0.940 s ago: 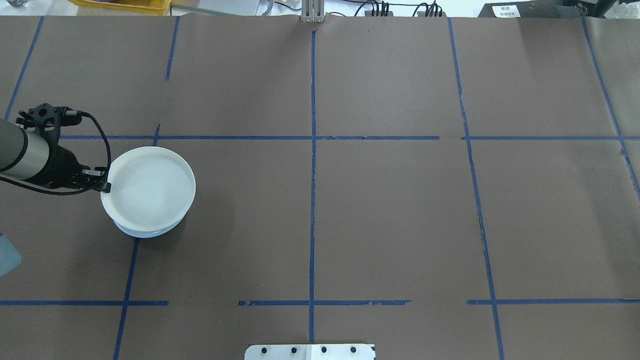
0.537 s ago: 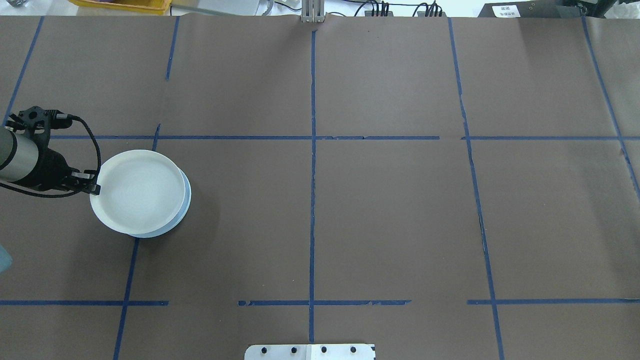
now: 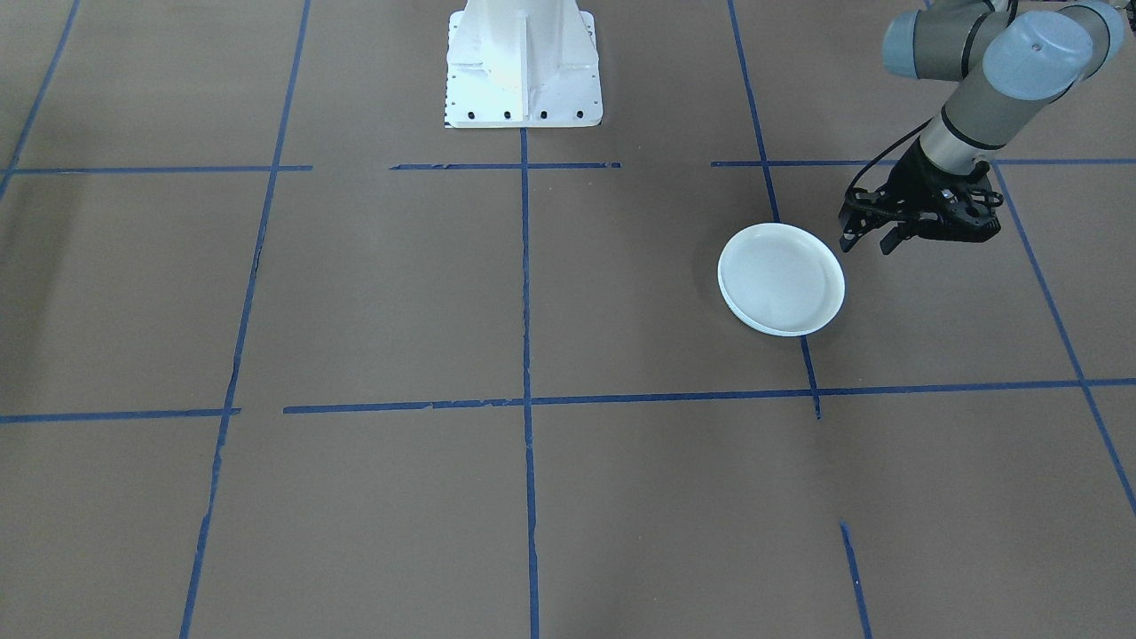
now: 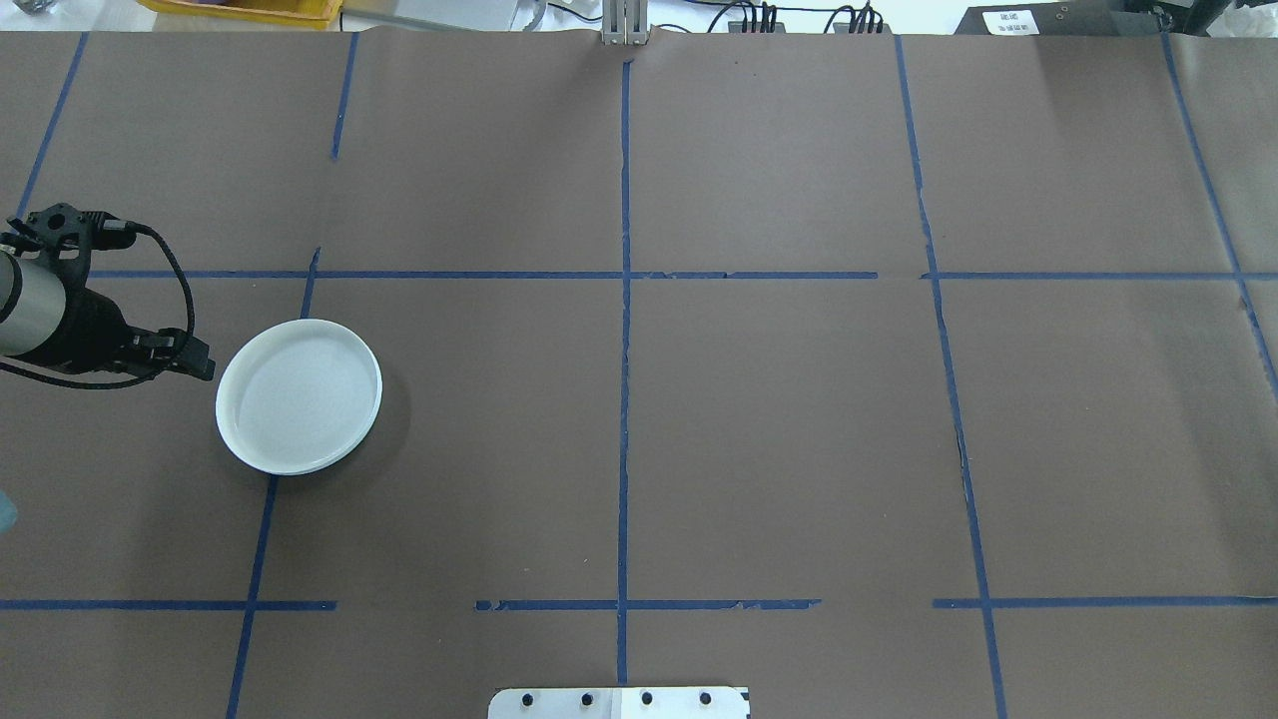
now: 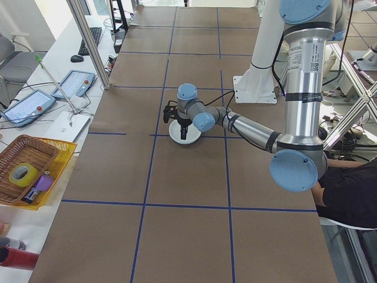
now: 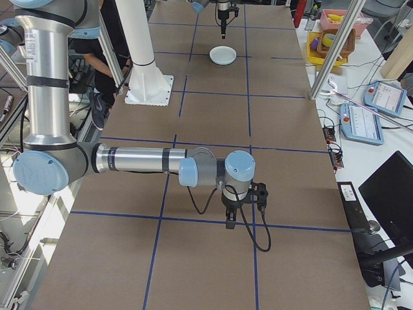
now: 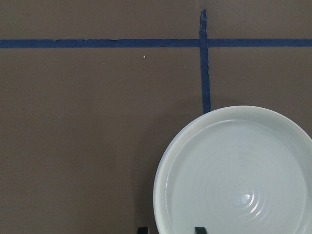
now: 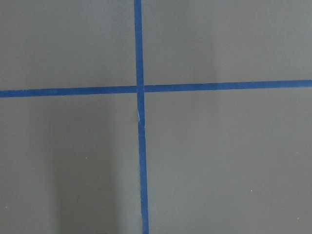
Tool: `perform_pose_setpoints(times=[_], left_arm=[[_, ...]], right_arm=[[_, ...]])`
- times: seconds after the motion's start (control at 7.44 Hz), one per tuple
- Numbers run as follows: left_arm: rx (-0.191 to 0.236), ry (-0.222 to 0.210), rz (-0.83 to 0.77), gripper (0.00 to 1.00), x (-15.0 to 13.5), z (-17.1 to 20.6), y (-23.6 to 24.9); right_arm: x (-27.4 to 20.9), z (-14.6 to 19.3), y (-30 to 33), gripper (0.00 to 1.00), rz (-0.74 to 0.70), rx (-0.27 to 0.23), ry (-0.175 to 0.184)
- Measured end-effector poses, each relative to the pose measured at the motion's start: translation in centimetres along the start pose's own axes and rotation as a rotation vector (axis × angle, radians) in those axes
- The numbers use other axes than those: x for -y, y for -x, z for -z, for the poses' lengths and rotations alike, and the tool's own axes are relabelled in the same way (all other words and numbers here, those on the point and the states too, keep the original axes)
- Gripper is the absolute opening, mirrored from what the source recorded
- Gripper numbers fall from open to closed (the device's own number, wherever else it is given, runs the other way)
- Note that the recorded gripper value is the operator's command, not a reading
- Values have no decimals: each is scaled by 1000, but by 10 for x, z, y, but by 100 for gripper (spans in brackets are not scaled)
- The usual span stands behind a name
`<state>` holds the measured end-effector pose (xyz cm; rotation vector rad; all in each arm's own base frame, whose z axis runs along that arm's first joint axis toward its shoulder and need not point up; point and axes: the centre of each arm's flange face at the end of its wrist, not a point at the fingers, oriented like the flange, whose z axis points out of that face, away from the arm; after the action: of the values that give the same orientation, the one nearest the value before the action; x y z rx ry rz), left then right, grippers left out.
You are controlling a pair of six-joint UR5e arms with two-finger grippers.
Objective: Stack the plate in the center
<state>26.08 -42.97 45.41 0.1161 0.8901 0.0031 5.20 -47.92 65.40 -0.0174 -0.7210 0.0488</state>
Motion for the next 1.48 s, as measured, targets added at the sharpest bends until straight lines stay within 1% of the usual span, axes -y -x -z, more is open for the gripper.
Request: perform_pose_setpoints(times=[0.13, 0.27, 0.54, 0.67, 0.81, 0.94, 1.07, 1.21, 1.34, 1.48], left_arm=[[-1, -13, -28, 100, 3, 4, 1], [5, -36, -93, 100, 11, 12, 8], [40, -92, -217, 100, 34, 35, 40], [66, -115, -254, 100, 48, 49, 66], [84, -109, -267, 100, 56, 58, 88], [101, -81, -250, 100, 62, 67, 114], [135, -54, -228, 100, 68, 81, 147], [171, -18, -210, 100, 71, 100, 187], [168, 24, -175, 100, 66, 118, 234], [122, 59, -123, 100, 52, 125, 281]], right_arm=[[0, 0, 0, 100, 0, 0, 0], [0, 0, 0, 100, 0, 0, 0], [0, 0, 0, 100, 0, -1, 0], [0, 0, 0, 100, 0, 0, 0], [0, 0, 0, 100, 0, 0, 0], [0, 0, 0, 100, 0, 0, 0], [0, 0, 0, 100, 0, 0, 0], [0, 0, 0, 100, 0, 0, 0], [0, 0, 0, 100, 0, -1, 0], [0, 0, 0, 100, 0, -1, 0]])
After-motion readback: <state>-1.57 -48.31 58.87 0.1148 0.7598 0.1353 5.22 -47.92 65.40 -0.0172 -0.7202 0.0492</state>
